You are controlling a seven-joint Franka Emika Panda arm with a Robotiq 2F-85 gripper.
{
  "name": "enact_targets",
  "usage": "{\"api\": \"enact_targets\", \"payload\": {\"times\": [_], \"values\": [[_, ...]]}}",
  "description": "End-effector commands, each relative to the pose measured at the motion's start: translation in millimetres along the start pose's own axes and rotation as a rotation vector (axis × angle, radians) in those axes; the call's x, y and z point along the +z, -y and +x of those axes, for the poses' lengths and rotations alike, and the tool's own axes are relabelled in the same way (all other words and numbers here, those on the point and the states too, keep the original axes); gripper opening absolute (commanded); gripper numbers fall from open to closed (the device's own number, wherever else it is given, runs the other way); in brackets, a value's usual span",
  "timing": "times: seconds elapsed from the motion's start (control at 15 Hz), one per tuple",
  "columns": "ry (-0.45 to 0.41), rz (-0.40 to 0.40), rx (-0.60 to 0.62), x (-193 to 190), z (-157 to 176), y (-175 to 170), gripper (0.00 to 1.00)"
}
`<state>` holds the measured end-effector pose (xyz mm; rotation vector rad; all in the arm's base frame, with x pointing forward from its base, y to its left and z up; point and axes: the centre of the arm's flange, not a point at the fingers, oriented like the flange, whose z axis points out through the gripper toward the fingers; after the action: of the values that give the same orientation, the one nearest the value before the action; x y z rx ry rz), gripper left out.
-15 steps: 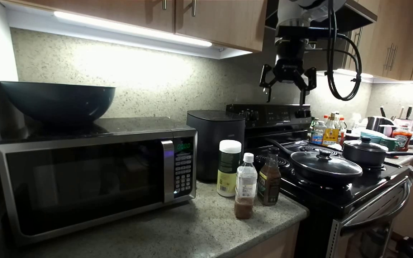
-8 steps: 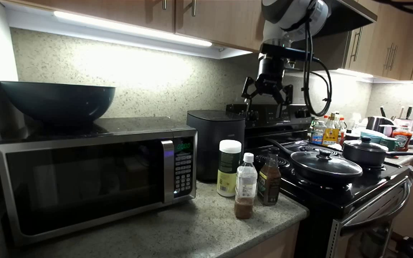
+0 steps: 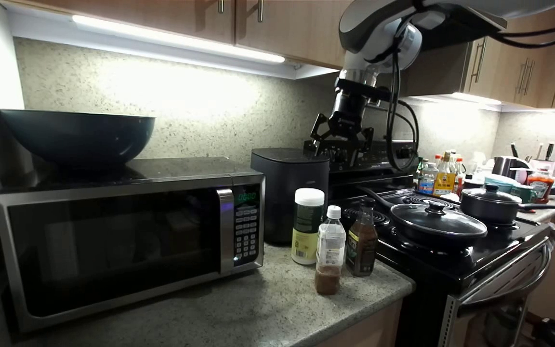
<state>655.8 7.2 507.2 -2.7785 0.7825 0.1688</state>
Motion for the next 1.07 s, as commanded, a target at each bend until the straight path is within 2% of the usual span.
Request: {"api": "enact_targets", "payload": {"times": [0.0,0.07,0.33,0.53,0.67,0.8,0.87,0.93,1.0], "values": [[-0.002,0.001,0.0,-0.9,0.0,0.3,1.0],[-0.003,0.002,-0.001,-1.6,0.0,0.5,1.0],[0.111,-0.05,-0.087,18.6,39.1,9.7,1.0],[0.157,-0.082,-0.135,35.5,62.2,14.9,1.0],[0.162,-0.108,-0.179,47.2,73.9,23.0,1.0],[0.16,-0.095,-0.194,54.5,80.7,30.6,1.0],[0.148,-0.084,-0.184,54.8,81.3,30.7,1.0],[0.145,-0.083,-0.159,65.2,63.0,18.5,1.0],[0.14,-0.08,-0.163,66.8,66.5,21.3,1.0]]}}
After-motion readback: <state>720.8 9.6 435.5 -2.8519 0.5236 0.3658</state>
